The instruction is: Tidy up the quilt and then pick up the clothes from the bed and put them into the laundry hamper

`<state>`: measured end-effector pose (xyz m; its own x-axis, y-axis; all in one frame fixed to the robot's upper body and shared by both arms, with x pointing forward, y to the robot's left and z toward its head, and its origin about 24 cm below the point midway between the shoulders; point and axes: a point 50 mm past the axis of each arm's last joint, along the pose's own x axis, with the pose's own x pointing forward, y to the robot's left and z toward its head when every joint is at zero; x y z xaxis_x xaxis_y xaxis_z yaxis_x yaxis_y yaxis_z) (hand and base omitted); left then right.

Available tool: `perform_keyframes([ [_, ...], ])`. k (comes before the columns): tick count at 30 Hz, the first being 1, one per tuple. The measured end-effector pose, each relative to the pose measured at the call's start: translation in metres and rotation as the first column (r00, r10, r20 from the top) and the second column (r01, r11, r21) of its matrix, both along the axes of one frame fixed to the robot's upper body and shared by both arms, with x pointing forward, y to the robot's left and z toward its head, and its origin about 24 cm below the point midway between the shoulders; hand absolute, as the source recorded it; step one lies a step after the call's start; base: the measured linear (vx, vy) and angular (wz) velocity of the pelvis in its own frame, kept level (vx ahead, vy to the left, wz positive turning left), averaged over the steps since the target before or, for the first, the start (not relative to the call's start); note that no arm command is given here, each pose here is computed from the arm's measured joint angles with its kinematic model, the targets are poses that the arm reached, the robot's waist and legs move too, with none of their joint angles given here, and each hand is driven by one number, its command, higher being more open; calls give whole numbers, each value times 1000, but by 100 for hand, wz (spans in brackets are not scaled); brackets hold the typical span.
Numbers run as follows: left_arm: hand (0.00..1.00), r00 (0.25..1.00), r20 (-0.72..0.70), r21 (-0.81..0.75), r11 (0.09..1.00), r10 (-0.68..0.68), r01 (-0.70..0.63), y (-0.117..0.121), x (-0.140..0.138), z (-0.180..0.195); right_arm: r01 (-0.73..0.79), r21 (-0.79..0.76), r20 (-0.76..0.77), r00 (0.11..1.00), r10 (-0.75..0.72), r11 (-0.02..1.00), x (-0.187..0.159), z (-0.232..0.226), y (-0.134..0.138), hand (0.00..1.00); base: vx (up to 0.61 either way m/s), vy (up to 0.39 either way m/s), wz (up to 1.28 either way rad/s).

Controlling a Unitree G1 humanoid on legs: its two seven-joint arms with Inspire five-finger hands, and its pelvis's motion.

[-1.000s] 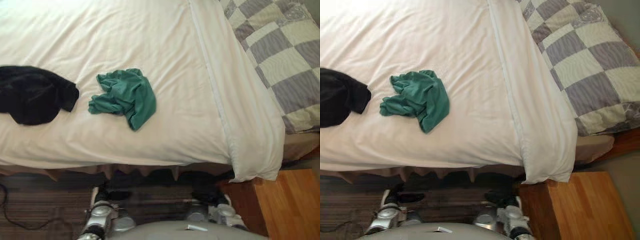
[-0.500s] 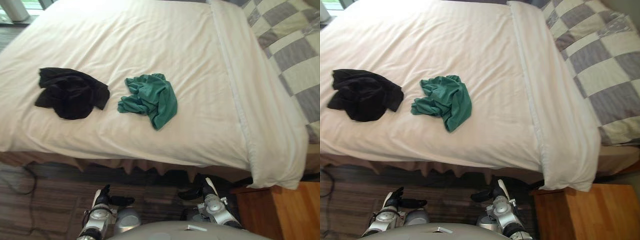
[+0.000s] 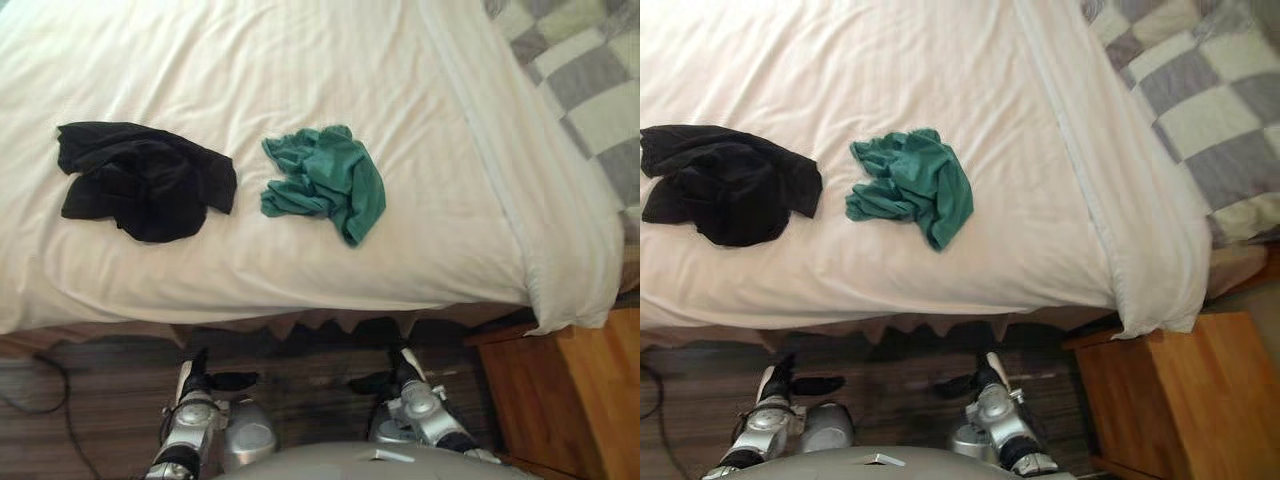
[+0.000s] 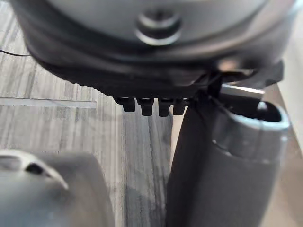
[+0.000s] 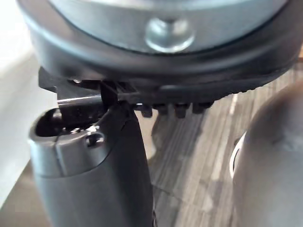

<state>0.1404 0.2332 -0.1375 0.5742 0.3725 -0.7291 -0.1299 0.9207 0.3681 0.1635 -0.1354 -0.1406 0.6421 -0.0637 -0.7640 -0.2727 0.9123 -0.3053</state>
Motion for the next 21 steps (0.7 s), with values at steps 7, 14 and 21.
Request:
perform_keyframes([
  [7,100,998,-41,-58,998,-38,36,-17,-10,-8,-17,22,0,1000,17,1000,9,3,6,100,-20,264,-37],
  [14,100,998,-58,-111,994,-20,14,-26,-10,-11,76,98,-35,997,-73,992,-1,-1,10,100,23,3,50],
  [21,100,997,-76,-169,986,-16,3,-44,-15,-16,230,98,-96,971,-220,968,-12,-9,-9,100,-39,-9,-7],
])
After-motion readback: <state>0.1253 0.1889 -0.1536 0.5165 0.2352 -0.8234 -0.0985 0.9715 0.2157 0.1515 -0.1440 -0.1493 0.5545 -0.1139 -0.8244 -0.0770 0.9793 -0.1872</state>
